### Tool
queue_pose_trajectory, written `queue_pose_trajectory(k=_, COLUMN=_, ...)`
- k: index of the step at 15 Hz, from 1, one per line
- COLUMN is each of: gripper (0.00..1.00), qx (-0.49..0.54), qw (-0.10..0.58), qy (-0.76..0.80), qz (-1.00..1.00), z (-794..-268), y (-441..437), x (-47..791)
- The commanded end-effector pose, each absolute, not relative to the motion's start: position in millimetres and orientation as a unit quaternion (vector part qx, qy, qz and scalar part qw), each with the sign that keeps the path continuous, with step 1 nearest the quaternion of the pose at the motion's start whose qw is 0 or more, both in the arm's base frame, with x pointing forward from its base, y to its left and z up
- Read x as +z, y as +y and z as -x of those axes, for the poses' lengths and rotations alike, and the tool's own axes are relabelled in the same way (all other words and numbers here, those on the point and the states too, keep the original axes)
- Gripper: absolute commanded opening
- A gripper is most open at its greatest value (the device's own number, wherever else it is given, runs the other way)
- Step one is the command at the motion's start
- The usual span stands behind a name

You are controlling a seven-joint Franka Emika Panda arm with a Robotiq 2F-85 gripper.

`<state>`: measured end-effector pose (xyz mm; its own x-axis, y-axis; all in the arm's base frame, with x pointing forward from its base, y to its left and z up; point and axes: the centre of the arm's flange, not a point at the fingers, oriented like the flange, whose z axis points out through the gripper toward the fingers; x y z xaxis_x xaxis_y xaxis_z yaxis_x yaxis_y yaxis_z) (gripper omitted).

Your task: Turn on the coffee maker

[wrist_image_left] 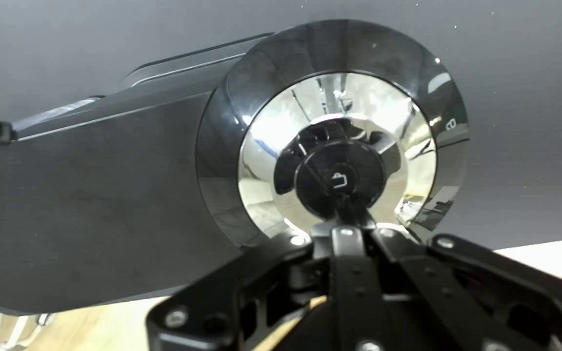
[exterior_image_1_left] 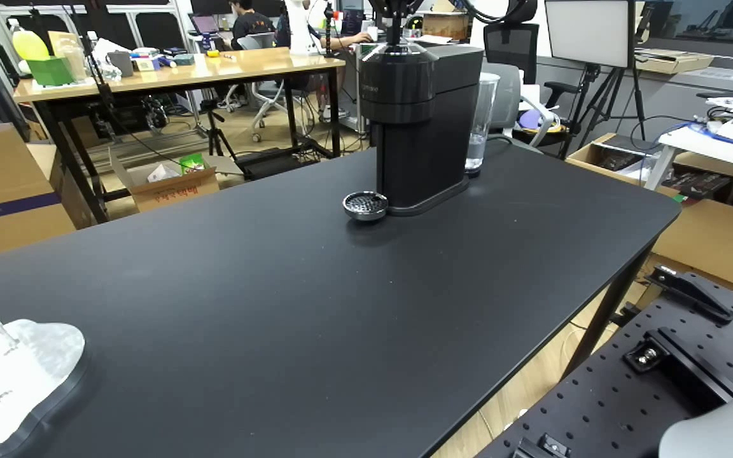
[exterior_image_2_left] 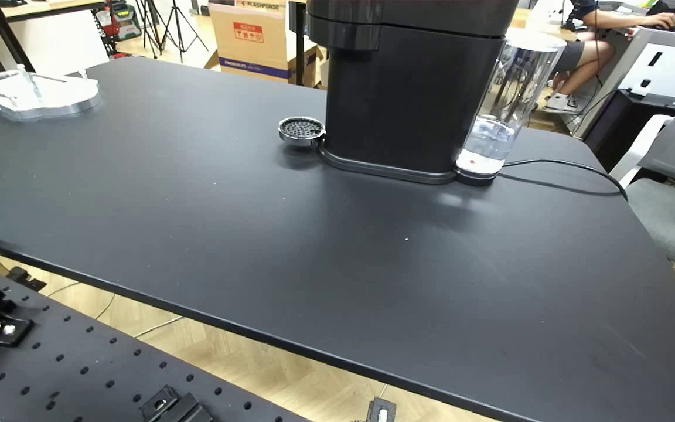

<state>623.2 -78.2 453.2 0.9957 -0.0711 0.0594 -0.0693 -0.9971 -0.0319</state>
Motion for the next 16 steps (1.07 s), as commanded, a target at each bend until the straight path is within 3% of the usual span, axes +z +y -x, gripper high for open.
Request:
queue_pose_trajectory(k=1, gripper=0.0, qx=-0.028, qw=0.017, qy=0.042, qz=0.999, z=-623.3, y=-67.1, x=458.4)
queue_pose_trajectory(k=13, gripper=0.0, qx=-0.05, qw=0.011, qy=0.025, qz=0.998, z=-611.0, y=-37.4, x=505.2)
queue_pose_trajectory(k=14, gripper=0.26, qx=-0.038, qw=0.016, qy=0.03, qz=0.999, z=-609.0, y=-36.8, x=508.3)
queue_pose_trajectory(k=16, gripper=0.32, qx=-0.001, qw=0.022, qy=0.041, qz=0.999, z=-604.1, y=-37.0, x=508.7)
